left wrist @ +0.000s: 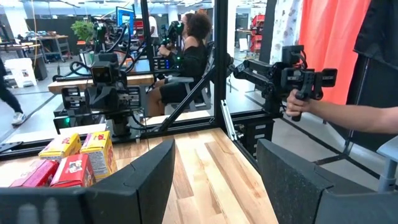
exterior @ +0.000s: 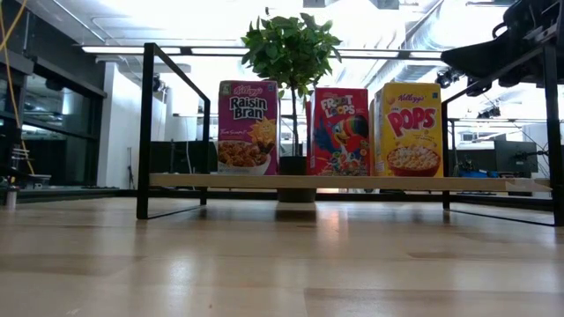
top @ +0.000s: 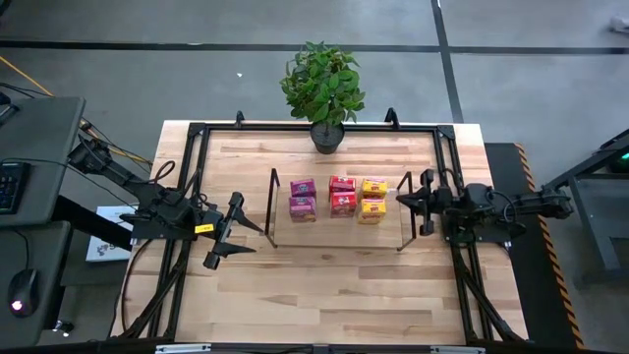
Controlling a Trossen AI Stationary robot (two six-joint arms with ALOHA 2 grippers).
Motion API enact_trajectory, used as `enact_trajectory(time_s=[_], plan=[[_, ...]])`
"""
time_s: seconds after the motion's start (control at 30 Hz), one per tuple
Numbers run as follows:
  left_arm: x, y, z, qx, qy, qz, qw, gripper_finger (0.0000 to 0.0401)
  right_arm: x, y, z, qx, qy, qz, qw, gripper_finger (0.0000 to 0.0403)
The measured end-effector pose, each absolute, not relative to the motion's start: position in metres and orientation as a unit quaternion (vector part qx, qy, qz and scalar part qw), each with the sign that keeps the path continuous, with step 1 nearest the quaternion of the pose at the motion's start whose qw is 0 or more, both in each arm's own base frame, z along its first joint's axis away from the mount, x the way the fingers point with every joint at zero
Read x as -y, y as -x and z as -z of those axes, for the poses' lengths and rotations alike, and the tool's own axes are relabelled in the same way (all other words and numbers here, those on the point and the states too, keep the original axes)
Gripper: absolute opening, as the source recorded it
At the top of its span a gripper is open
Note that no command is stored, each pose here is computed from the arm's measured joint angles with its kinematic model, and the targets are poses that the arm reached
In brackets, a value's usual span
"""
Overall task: Stack cereal on shelf
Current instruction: Return to Home Position
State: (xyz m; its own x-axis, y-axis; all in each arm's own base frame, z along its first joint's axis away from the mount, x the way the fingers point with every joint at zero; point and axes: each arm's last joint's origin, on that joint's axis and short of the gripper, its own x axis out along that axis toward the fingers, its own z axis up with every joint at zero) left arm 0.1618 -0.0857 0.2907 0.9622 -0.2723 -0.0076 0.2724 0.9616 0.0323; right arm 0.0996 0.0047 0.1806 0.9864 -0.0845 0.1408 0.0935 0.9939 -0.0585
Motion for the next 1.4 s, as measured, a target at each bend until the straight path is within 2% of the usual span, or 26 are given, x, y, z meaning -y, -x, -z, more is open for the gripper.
enact_trajectory(time_s=[0.63, 0.77, 1.0, 1.1, 1.2, 1.4], plan=[[0.086, -0.162, -0.289, -0.011, -0.016, 0.137, 0.99, 0.0218, -0.005, -0.1, -0.179, 0.06, 0.03, 0.044, 0.997, 0.0], [0.081, -0.158, -0.291, -0.014, -0.011, 0.099, 0.995, 0.0218, -0.005, -0.1, -0.179, 0.06, 0.03, 0.044, 0.997, 0.0], [0.053, -0.143, -0.308, 0.035, -0.099, -0.001, 0.994, 0.0212, -0.005, -0.1, -0.179, 0.059, 0.03, 0.044, 0.997, 0.0], [0.034, -0.142, -0.307, 0.062, -0.101, -0.028, 0.993, 0.0192, -0.005, -0.1, -0.179, 0.059, 0.03, 0.044, 0.997, 0.0], [0.016, -0.143, -0.294, 0.073, -0.094, -0.041, 0.992, 0.0154, -0.005, -0.1, -0.178, 0.059, 0.03, 0.044, 0.997, 0.0], [-0.012, -0.137, -0.254, 0.073, -0.06, -0.061, 0.994, 0.0025, -0.005, -0.1, -0.178, 0.059, 0.031, 0.044, 0.997, 0.0]])
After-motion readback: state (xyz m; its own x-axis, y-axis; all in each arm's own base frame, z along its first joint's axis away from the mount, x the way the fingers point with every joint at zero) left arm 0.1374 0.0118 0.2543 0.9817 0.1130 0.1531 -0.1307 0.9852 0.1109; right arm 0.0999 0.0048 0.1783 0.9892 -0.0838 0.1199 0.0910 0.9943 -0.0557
